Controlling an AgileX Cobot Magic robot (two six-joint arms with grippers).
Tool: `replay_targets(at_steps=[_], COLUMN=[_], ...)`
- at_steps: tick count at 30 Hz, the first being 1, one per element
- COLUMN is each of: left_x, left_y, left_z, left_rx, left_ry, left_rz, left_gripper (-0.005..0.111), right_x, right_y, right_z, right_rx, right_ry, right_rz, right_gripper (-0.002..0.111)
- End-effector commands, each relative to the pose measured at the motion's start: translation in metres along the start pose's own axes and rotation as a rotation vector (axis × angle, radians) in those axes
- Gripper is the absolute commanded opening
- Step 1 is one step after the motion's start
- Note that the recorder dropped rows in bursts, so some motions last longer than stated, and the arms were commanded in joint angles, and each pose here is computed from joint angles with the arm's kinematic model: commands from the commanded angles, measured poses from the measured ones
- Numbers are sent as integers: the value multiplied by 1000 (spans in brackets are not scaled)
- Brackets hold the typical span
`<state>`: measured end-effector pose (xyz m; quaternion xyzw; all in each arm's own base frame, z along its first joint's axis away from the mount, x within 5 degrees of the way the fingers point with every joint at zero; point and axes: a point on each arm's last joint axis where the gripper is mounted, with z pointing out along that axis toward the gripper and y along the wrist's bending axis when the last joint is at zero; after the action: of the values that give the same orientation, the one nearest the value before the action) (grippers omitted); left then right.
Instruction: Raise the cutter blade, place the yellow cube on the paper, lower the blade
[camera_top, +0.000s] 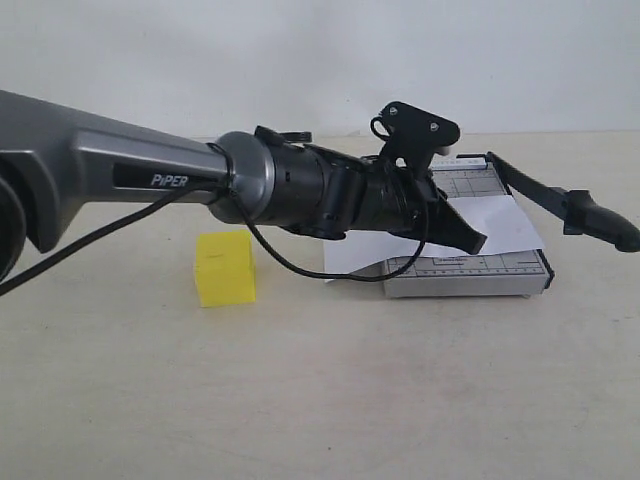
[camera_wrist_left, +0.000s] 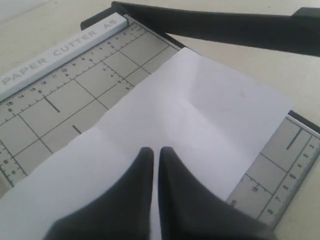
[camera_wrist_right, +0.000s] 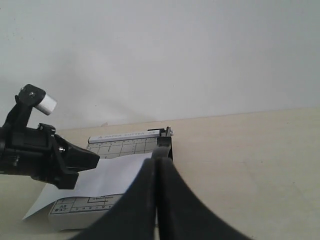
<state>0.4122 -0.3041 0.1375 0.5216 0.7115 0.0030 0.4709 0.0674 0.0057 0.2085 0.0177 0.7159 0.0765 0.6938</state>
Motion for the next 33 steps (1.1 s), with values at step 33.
replay_targets(at_steps=[33], left_x=[-25], left_y=[-38], left_z=[0], left_rx=[227], left_ry=[-224], left_rz=[103], left_gripper=[4], right_x=[2], right_y=[0], right_z=[0], right_rx=[0], right_ry=[-2], right_rz=[1], right_gripper=[0])
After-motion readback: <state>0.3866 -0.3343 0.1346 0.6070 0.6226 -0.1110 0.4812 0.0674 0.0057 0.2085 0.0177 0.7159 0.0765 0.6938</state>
